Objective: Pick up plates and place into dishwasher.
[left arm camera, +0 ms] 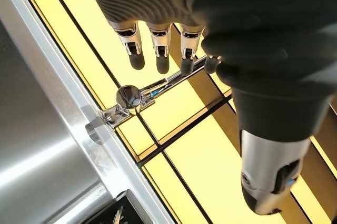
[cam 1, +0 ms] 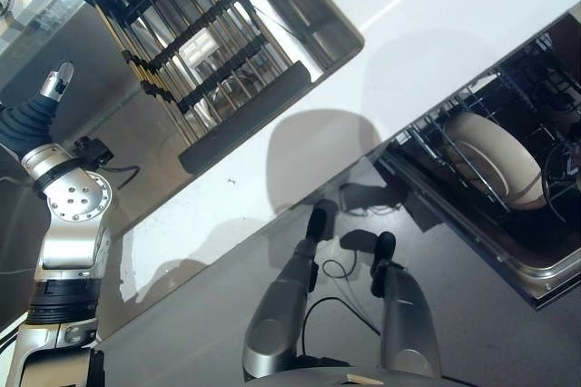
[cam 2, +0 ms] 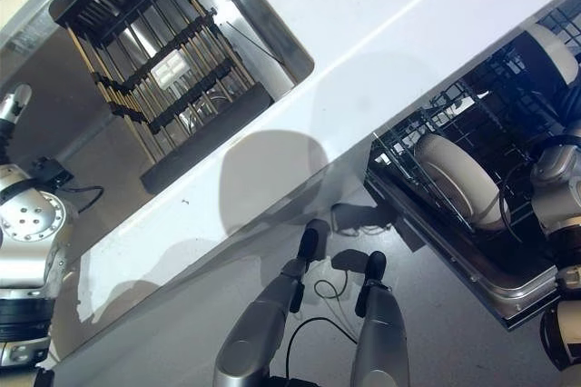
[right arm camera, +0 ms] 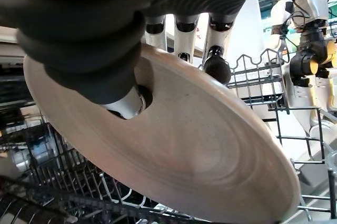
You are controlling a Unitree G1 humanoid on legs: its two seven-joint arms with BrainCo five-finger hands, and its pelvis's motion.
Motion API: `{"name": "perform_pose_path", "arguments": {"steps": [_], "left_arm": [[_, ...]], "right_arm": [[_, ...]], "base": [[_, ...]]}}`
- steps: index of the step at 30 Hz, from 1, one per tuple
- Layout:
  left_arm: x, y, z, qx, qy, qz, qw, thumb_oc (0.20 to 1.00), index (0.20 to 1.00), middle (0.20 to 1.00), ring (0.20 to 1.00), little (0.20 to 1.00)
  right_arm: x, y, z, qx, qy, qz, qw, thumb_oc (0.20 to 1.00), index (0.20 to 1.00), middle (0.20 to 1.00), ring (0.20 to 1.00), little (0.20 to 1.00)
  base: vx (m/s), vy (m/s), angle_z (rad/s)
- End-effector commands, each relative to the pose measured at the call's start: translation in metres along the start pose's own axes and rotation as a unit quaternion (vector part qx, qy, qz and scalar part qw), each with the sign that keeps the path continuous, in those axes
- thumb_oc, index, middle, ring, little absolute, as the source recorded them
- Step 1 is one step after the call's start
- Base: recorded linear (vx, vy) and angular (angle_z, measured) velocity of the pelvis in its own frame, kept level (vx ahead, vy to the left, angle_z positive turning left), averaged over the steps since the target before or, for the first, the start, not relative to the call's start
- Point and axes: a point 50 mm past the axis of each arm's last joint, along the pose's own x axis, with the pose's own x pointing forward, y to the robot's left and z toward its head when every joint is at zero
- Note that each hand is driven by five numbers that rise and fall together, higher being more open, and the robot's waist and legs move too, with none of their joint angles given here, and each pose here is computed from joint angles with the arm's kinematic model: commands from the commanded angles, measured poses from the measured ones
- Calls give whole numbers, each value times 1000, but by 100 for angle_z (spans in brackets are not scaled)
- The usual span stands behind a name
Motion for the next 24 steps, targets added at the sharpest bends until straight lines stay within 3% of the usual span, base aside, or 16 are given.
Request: {"name": "perform_pose_path", "arguments": {"steps": [1,5,15,24], "left_arm": [[14,1,14,1,-38,-6,999,1000,1000,1000,1000,1000],[18,1,14,9,-37,-12,999,1000,1000,1000,1000,1000],[19,1,17,10,-46,-15,999,1000,1000,1000,1000,1000],[19,-7,21,0,-51,-23,998,1000,1000,1000,1000,1000]], "right_arm": [[7,-15,8,30,-14,-39,999,200,200,200,200,200],[10,-18,10,29,-10,-23,999,200,200,200,200,200],[-6,23,-2,-56,21,141,988,200,200,200,200,200],[-11,36,-15,-91,64,183,977,200,200,200,200,200]], "base": [[24,-58,7],[27,-46,2],[1,-7,0],[-3,1,0]]}}
